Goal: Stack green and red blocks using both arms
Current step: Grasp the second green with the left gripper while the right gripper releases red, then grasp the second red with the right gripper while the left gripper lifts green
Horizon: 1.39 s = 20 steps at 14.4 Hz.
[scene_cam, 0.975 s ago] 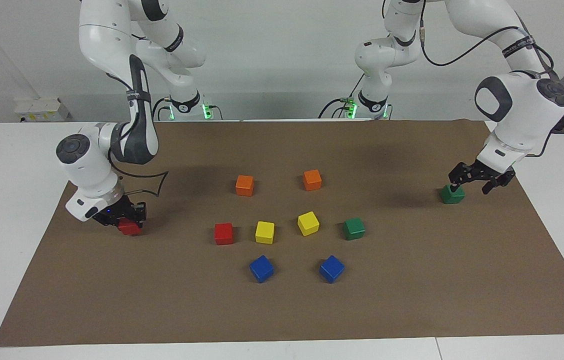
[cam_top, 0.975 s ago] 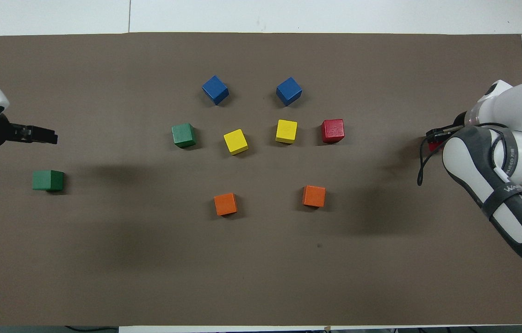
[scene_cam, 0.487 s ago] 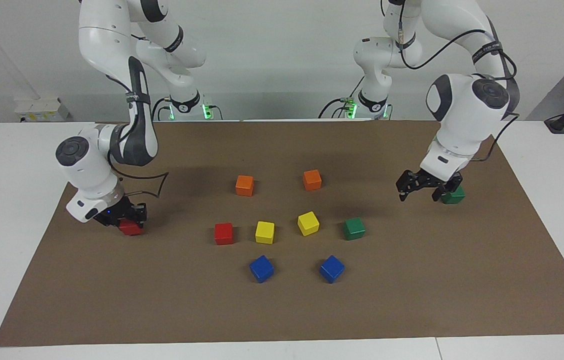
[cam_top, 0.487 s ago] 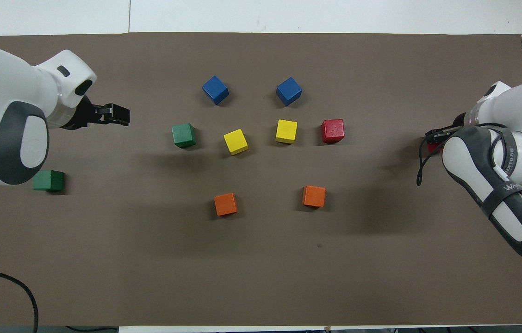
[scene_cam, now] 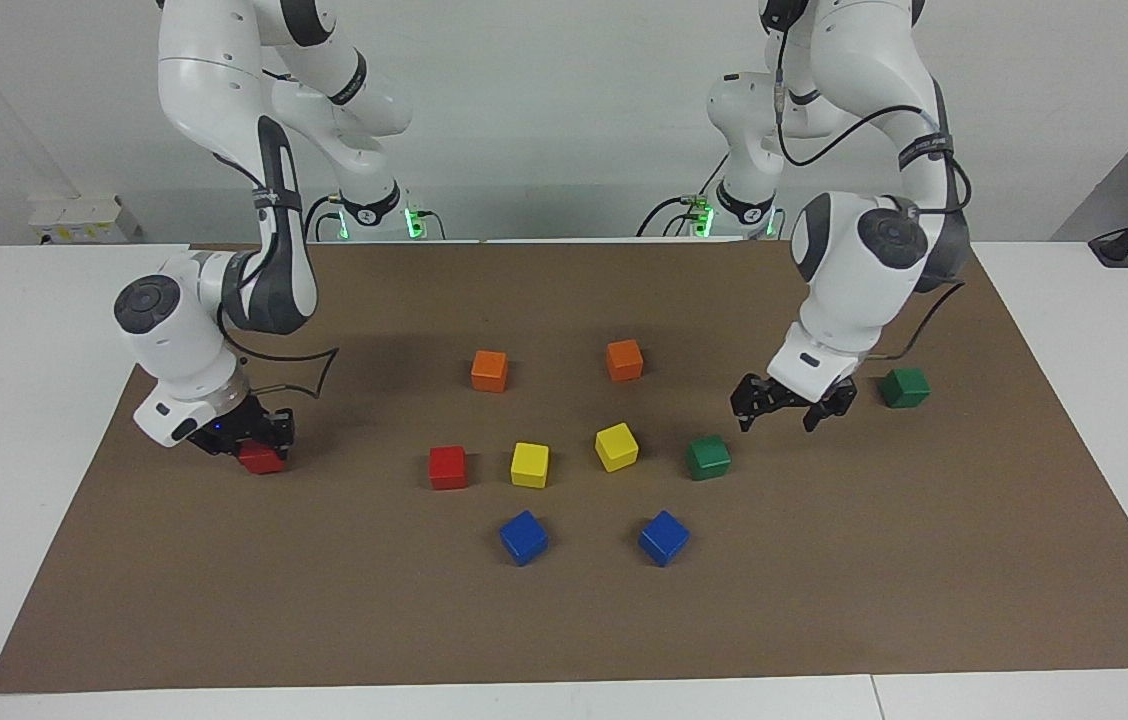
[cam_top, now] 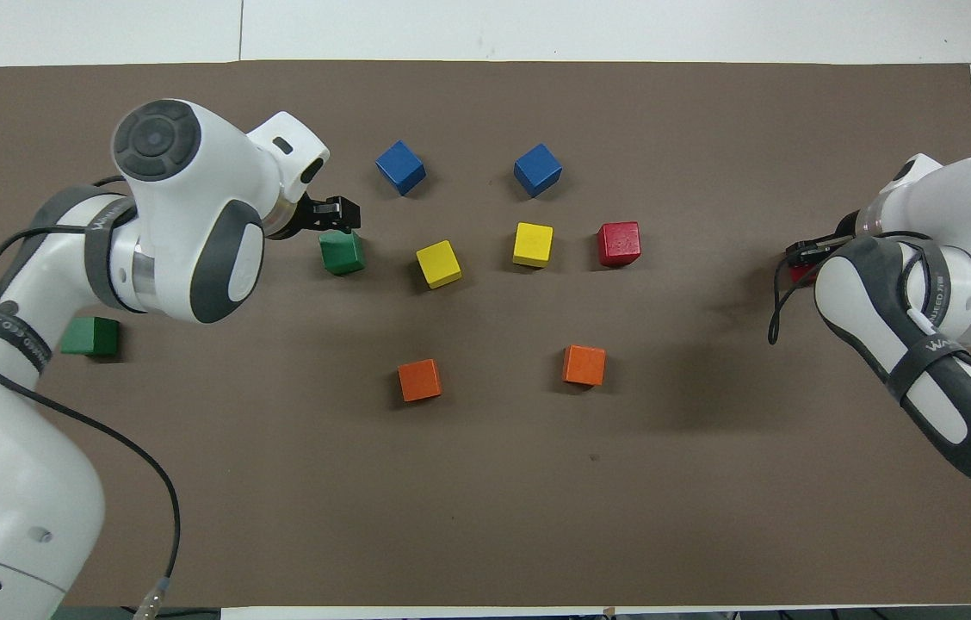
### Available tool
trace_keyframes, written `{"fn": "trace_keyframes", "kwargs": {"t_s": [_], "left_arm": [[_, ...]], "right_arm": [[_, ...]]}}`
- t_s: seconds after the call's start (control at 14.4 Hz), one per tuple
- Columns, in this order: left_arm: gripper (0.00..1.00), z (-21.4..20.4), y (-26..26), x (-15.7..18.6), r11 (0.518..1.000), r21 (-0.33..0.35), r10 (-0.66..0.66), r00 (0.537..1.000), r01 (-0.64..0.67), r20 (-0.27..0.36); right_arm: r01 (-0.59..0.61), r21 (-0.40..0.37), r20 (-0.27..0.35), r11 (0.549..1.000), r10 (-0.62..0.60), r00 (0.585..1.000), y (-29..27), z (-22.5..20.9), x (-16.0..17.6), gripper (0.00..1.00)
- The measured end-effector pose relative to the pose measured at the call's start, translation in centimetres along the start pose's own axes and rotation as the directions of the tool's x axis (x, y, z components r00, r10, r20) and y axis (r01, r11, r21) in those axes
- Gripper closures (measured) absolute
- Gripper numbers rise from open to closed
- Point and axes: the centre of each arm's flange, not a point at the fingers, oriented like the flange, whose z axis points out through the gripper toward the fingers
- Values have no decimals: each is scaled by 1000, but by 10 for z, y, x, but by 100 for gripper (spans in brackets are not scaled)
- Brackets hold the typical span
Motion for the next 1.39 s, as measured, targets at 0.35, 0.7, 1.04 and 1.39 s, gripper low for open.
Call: {"fn": "trace_keyframes", "kwargs": {"t_s": [0.35,0.7,1.04,1.39], "left_arm": [[0,18,-1,6,1000,1,-6,1000,6,-10],[0,40,-3,-2,999,11,-36,999,36,-1],[0,52,1,-8,997,14,-70,998,69,9],[45,52,3,-9,998,21,-65,998,65,5]], "right_arm": [[-1,0,-4,1000,1,1000,-2,0,1,44],[3,-2,-14,1000,-3,1000,-1,-4,3,21],[6,11,43,1000,-7,999,-2,-96,9,0],[-2,14,74,1000,1,997,-44,-225,2,0]]}}
